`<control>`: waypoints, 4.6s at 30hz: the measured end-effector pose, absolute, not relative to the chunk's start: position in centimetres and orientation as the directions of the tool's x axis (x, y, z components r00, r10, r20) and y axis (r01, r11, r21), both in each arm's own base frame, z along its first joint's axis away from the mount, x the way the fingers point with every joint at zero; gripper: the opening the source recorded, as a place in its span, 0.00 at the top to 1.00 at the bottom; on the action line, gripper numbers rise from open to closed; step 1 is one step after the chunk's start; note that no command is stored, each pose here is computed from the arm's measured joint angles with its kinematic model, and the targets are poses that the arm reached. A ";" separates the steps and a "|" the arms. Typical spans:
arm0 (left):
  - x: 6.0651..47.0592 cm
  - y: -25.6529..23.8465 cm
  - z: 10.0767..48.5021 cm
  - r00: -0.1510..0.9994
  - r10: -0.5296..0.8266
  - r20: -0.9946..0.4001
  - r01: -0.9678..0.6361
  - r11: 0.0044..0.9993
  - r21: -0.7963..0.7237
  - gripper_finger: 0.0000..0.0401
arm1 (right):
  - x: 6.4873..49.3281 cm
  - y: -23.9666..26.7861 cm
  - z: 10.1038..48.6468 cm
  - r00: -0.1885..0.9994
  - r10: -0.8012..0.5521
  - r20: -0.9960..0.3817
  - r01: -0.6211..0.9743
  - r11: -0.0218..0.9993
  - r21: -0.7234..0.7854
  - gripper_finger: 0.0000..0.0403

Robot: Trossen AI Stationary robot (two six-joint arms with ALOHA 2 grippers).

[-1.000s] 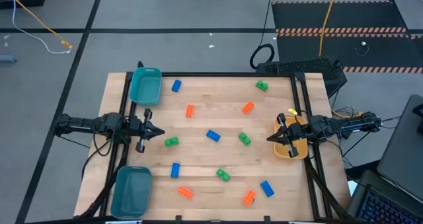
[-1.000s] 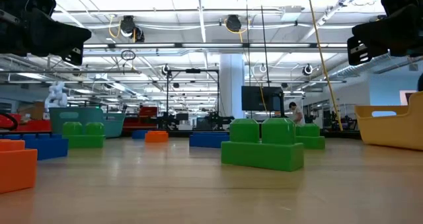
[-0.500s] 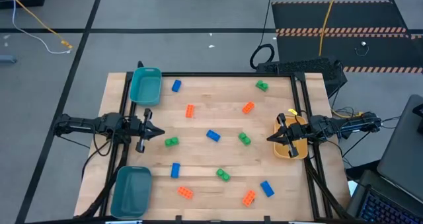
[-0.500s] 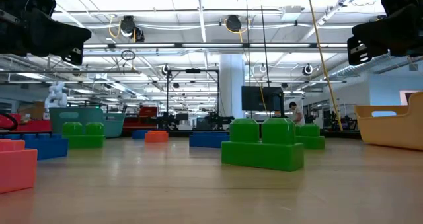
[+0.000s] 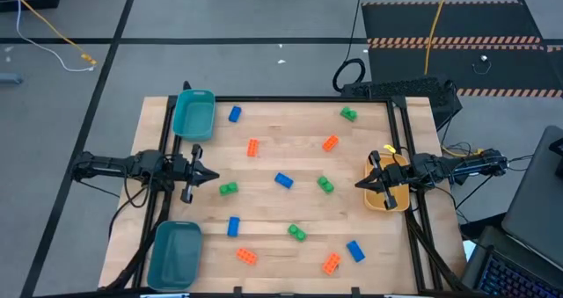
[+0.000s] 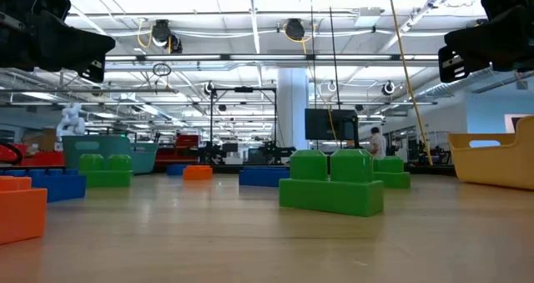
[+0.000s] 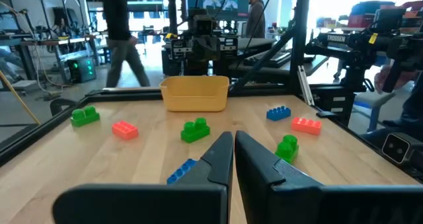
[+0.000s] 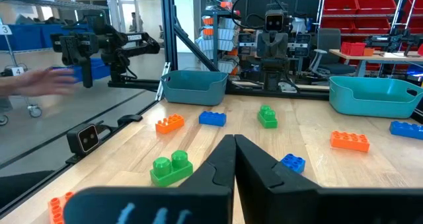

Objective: Sort & place blocks by color

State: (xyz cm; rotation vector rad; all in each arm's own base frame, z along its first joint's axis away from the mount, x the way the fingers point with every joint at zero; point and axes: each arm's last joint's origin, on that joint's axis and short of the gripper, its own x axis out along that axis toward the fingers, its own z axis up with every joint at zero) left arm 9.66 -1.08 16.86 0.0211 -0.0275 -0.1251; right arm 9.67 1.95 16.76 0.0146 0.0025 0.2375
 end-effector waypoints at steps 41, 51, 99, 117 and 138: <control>10.4 0.3 17.5 0.916 0.397 0.052 -0.386 0.910 -0.147 0.55 | 9.9 0.3 20.5 0.895 -0.287 0.340 0.323 0.945 -0.053 0.60; 12.3 0.3 22.2 0.850 0.441 -0.287 -0.472 0.881 -0.045 0.32 | 13.6 -1.0 24.1 0.906 -0.419 0.060 0.419 0.869 -0.263 0.44; 21.8 -1.6 21.0 0.273 0.035 -0.961 -0.262 0.964 -0.039 0.31 | 23.8 -4.2 21.2 0.805 -0.357 -0.474 0.413 0.911 0.015 0.44; 23.5 -2.5 17.2 0.136 0.049 -0.990 -0.262 0.965 0.012 0.31 | 24.1 -4.4 22.0 0.813 -0.430 -0.393 0.427 0.899 -0.100 0.44; 25.0 -2.6 14.0 0.054 0.057 -0.997 -0.257 0.966 0.041 0.57 | 23.7 -4.3 21.2 0.776 -0.422 -0.468 0.430 0.897 -0.096 0.44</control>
